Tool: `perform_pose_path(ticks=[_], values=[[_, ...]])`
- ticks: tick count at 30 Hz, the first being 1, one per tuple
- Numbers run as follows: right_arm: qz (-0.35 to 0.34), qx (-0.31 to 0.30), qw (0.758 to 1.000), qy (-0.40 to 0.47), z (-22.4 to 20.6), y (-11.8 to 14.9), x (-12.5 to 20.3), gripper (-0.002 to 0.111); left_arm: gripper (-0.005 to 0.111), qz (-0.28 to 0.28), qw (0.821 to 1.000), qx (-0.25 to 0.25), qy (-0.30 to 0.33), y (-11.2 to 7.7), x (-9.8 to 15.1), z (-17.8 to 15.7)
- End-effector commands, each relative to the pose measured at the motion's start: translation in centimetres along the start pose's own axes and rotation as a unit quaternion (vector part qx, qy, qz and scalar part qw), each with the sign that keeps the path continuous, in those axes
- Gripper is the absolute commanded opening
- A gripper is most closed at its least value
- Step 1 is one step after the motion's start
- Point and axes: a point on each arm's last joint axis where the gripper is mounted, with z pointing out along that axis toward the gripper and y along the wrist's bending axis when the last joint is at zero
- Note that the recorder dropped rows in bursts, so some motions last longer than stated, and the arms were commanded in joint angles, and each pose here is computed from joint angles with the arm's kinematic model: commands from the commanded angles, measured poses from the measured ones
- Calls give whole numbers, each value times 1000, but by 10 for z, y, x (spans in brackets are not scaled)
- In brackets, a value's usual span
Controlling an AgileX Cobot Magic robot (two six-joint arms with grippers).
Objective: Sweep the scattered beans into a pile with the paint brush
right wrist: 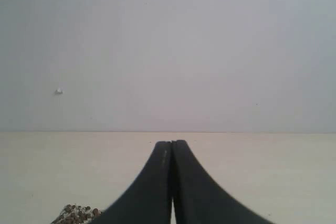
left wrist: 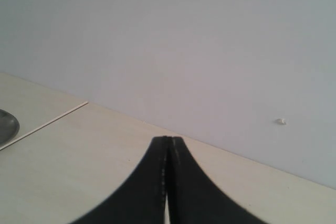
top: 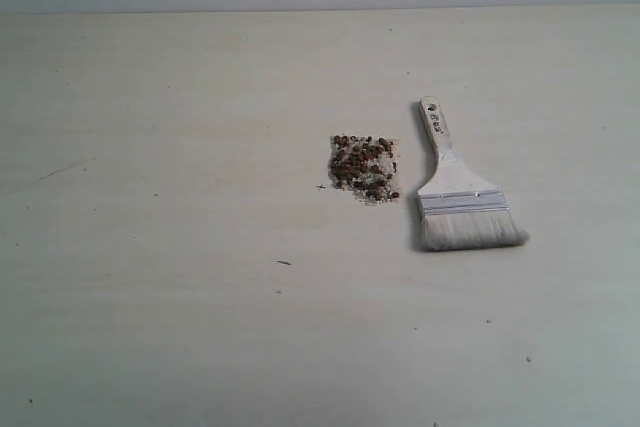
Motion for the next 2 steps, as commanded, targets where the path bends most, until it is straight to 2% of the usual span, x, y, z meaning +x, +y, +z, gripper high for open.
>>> perform_pose_path(ticks=[1,2], values=[[-2,-1,1000,-4,0,0,0,0,0,1,1000,3,-3,0,0,0],[-2,-1,1000,-4,0,0,0,0,0,1,1000,3,-3,0,0,0]])
